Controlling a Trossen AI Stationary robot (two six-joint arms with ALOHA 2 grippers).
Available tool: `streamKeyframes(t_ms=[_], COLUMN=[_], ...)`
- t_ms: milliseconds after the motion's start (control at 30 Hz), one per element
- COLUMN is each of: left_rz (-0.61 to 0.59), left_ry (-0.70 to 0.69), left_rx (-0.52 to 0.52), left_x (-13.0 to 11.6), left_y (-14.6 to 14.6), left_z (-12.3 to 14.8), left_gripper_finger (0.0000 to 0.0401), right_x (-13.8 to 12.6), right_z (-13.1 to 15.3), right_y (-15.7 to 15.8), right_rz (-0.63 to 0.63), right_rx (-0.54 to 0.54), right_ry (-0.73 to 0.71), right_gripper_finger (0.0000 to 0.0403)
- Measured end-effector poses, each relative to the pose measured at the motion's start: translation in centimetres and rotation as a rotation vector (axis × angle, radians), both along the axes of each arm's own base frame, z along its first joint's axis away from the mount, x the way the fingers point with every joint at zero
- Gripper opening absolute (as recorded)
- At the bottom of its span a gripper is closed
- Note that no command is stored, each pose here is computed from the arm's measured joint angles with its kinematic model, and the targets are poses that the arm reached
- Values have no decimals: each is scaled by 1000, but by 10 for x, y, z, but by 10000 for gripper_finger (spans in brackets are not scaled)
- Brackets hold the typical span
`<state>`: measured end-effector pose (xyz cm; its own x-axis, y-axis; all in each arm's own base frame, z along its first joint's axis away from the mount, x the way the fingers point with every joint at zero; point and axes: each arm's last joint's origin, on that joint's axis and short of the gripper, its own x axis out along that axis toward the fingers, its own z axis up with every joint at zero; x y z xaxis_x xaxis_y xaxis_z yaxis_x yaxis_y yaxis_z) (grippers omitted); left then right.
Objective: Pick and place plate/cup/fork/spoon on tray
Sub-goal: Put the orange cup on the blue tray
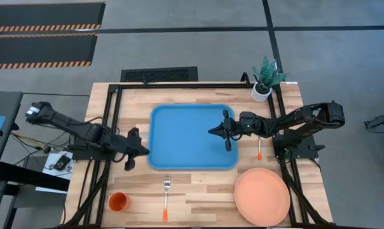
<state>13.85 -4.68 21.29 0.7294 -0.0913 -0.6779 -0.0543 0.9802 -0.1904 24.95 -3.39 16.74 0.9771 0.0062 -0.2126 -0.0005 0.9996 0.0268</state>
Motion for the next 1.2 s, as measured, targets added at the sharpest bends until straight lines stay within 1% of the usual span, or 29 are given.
streamKeyframes(t_ms=[167, 300, 367, 467, 600, 700, 800, 933, 1067, 1200], left_rz=[-56, -53, -91, -139, -226, -245, -236, -239, -236, -234], left_ry=[183, 353, 397, 437, 503, 557, 594, 655, 697, 717], left_rx=[-15, -29, -26, -32, -47, -34, -15, 4, 35, 56], left_x=[5, 7, 10, 14, 18, 17, 14, 10, 8, 7], left_y=[-26, -46, -58, -75, -100, -118, -134, -151, -162, -166], left_z=[9, 15, 21, 31, 43, 48, 45, 33, 22, 16], left_gripper_finger=[0, 9, 22, 49, 88, 114, 135, 154, 160, 156], right_x=[0, 0, 1, 1, 2, 1, 1, 1, 2, 2], right_z=[0, 0, 0, -1, -2, -2, -2, -3, -4, -4], right_y=[1, 4, 7, 11, 11, 11, 11, 15, 21, 26], right_rz=[3, 14, 28, 48, 27, 24, 20, 30, 25, 15], right_rx=[-1, 4, 1, -36, -44, -43, -28, -9, -14, -22], right_ry=[0, 2, 2, 3, 9, 15, 15, 28, 35, 36], right_gripper_finger=[8, 8, 8, 8, 8, 8, 8, 8, 8, 8])
